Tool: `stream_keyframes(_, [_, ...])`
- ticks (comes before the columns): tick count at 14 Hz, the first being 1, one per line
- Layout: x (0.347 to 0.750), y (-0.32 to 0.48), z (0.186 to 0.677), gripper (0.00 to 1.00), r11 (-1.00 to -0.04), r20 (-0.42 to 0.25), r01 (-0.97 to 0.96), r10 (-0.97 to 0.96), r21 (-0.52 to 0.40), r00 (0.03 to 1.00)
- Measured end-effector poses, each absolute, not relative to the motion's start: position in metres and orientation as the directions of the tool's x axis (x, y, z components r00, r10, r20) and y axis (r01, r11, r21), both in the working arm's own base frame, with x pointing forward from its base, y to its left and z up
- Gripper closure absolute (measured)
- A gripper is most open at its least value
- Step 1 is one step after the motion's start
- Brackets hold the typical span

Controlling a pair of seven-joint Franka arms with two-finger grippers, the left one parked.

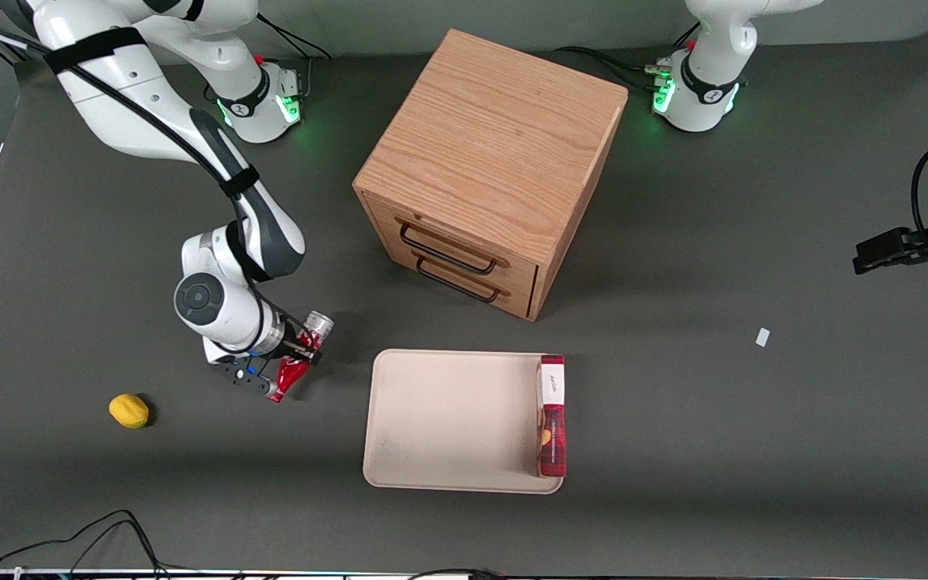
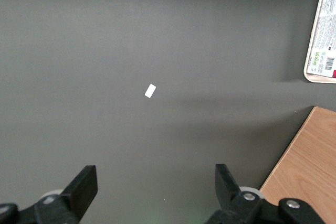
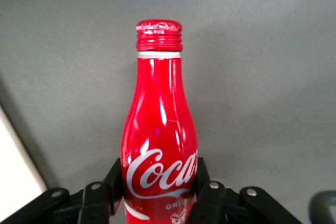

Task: Place coke bottle on tray
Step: 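Close the right gripper on the bottle's body, then lift the bottle and carry it over the cream tray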

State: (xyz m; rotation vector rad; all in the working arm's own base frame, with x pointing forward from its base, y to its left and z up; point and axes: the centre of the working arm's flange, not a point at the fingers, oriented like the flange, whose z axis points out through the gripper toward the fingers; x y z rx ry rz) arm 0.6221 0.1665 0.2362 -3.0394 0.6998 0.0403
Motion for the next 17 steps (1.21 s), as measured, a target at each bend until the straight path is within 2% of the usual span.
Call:
stream_keyframes(3, [0.646, 0.172, 0.303, 0.44, -0.912, -0.026, -0.409, -0.409, -0.010, 0.912])
stream_keyframes(6, [0.665, 0.190, 0.367, 0.44, -0.940, 0.023, -0.339, -0.340, -0.033, 0.940])
stream_keyframes(11, [0.681, 0.249, 0.426, 0.44, -0.982, 0.104, -0.170, -0.179, -0.084, 0.978])
stream_keyframes(14, [0.697, 0.292, 0.434, 0.44, -0.991, 0.150, -0.061, -0.078, -0.117, 0.986])
stream_keyframes(17, [0.712, 0.310, 0.396, 0.44, -0.992, 0.156, 0.054, 0.036, -0.115, 0.987])
